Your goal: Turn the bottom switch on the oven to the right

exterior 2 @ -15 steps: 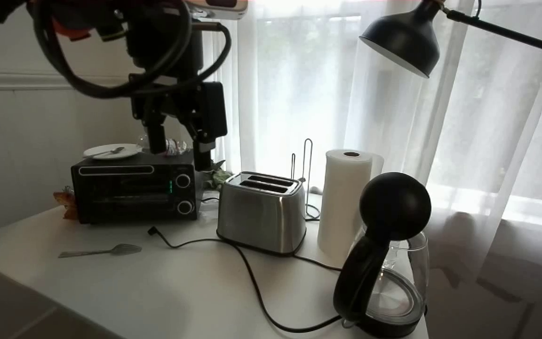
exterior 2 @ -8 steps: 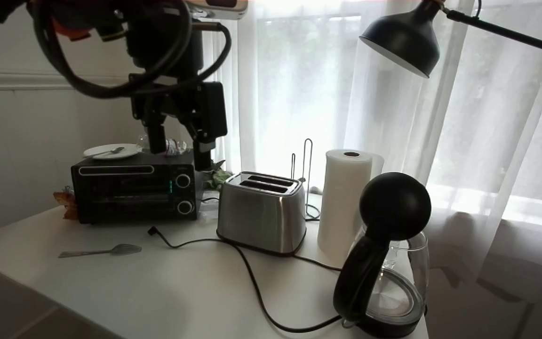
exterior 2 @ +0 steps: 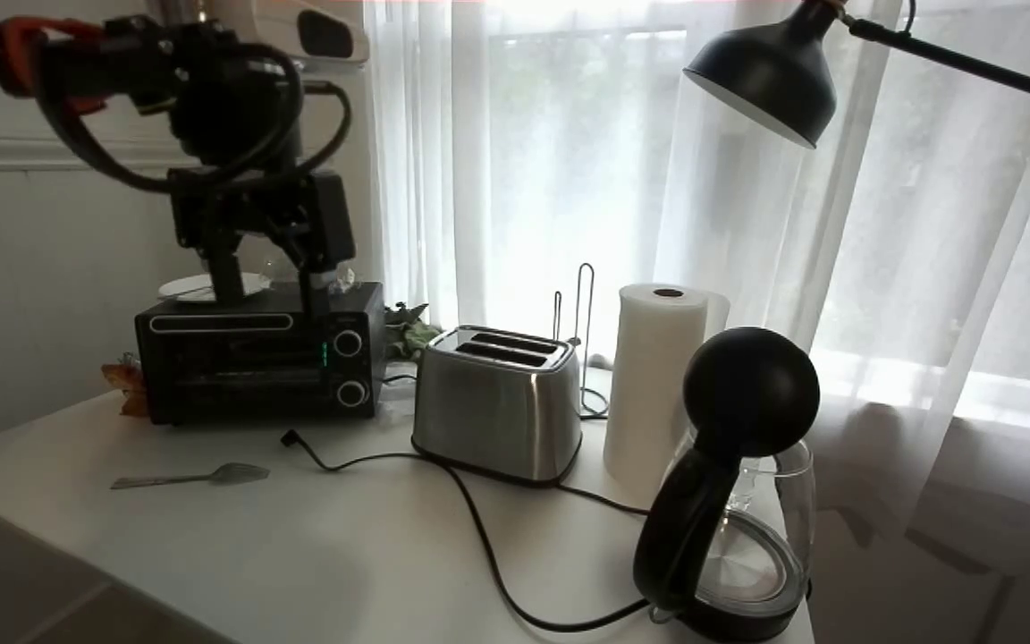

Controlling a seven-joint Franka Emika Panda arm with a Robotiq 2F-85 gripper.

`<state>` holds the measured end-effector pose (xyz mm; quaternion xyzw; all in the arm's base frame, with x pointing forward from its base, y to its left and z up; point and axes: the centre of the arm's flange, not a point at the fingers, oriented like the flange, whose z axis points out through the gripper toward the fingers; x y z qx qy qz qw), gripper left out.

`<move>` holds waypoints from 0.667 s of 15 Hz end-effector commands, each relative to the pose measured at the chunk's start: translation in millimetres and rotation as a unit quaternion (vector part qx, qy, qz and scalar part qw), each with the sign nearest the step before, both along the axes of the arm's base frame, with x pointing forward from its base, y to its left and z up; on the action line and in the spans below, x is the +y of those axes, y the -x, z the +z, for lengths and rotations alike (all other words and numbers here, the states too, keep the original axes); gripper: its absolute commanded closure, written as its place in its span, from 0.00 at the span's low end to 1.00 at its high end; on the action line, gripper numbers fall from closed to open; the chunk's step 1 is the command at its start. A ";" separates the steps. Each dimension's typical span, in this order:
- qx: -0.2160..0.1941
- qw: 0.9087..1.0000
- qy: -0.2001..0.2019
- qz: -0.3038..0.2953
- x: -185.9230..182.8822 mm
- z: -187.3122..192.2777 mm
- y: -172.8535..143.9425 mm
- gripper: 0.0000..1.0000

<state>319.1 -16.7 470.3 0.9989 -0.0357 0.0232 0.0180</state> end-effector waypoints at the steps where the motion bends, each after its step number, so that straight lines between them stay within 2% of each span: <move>1: -0.004 0.999 -0.001 0.037 64.4 -30.9 -22.1 0.00; 5: -0.016 0.997 -0.008 0.070 111.9 -59.5 -59.8 0.00; 10: -0.029 0.996 -0.027 0.084 124.9 -101.5 -105.9 0.00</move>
